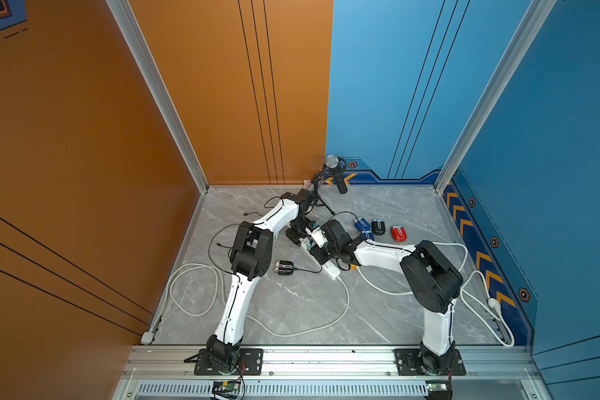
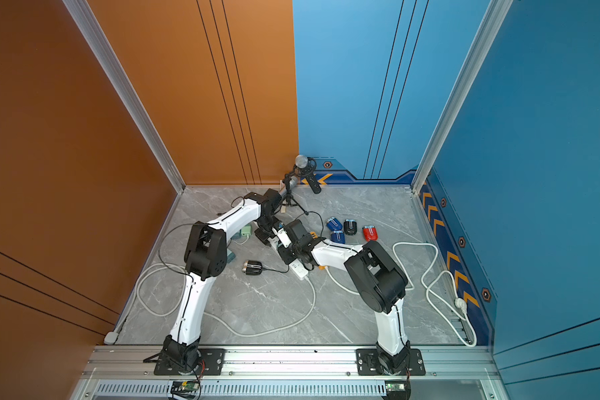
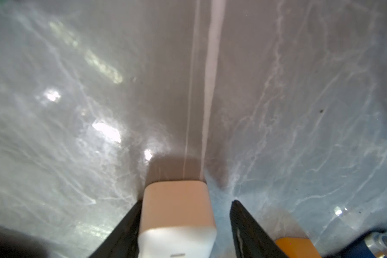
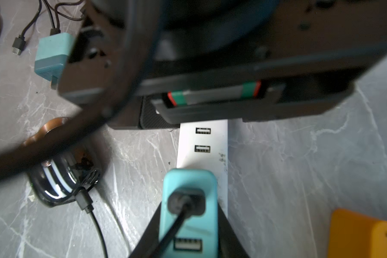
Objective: Unplug the electric shaver
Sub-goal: Remove the plug from the socket.
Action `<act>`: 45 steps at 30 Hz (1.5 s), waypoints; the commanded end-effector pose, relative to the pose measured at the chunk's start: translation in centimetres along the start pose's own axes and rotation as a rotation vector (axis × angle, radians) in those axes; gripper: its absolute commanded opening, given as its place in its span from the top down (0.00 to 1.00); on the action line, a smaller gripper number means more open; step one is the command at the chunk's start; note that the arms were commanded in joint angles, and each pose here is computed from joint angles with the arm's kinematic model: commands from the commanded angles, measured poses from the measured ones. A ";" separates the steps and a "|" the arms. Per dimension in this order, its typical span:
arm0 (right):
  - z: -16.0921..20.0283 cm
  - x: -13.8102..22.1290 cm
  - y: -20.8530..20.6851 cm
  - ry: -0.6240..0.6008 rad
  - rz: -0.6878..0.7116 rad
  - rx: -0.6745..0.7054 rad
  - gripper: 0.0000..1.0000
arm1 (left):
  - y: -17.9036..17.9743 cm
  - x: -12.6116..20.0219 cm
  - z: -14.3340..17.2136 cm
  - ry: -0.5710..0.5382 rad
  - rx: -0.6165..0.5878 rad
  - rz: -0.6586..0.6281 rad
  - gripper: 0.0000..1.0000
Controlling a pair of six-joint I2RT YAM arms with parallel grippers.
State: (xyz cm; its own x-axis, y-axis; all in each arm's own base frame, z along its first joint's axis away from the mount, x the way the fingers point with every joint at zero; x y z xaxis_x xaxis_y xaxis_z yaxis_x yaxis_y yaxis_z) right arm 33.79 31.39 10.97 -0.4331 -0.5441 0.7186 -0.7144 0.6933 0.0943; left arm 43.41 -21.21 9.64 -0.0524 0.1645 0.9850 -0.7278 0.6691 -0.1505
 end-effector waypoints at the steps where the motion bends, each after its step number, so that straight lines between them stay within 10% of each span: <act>1: 0.2 0.4 1.2 0.000 -0.006 0.033 0.70 | 0.4 -1.1 0.8 0.035 0.006 -0.031 0.45; 12: -2.8 2.9 1.0 -0.121 0.129 0.012 0.78 | 0.5 -2.0 2.0 0.037 -0.024 -0.057 0.66; 25: -4.8 4.4 -0.8 -0.166 0.063 -0.230 0.80 | 0.4 -2.6 3.0 0.020 -0.062 -0.078 0.68; 36: -5.1 5.7 2.7 -0.147 0.214 0.220 0.80 | 0.4 -3.0 3.3 0.027 -0.075 -0.083 0.68; 45: -5.3 6.0 -0.2 -0.184 0.024 -0.208 0.79 | 0.0 -2.6 3.2 0.007 -0.103 -0.071 0.69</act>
State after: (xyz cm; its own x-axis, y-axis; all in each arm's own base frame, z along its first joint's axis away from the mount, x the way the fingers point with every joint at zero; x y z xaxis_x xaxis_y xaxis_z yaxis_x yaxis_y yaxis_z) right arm 32.41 29.92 12.51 -0.5032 -0.4203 0.7551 -0.6311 0.7757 0.0113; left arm 41.93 -23.62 9.62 -0.0345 0.1592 0.9866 -0.6782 0.7214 -0.1402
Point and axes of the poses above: each gripper's point midway between its finger pads, its own x axis back along the fingers, its own y axis along the line the jaws close on, z = x × y, the point moved 7 cm from there along x, back along the fingers, and after that the axes turned 1 degree about x, right-handed, at the moved point
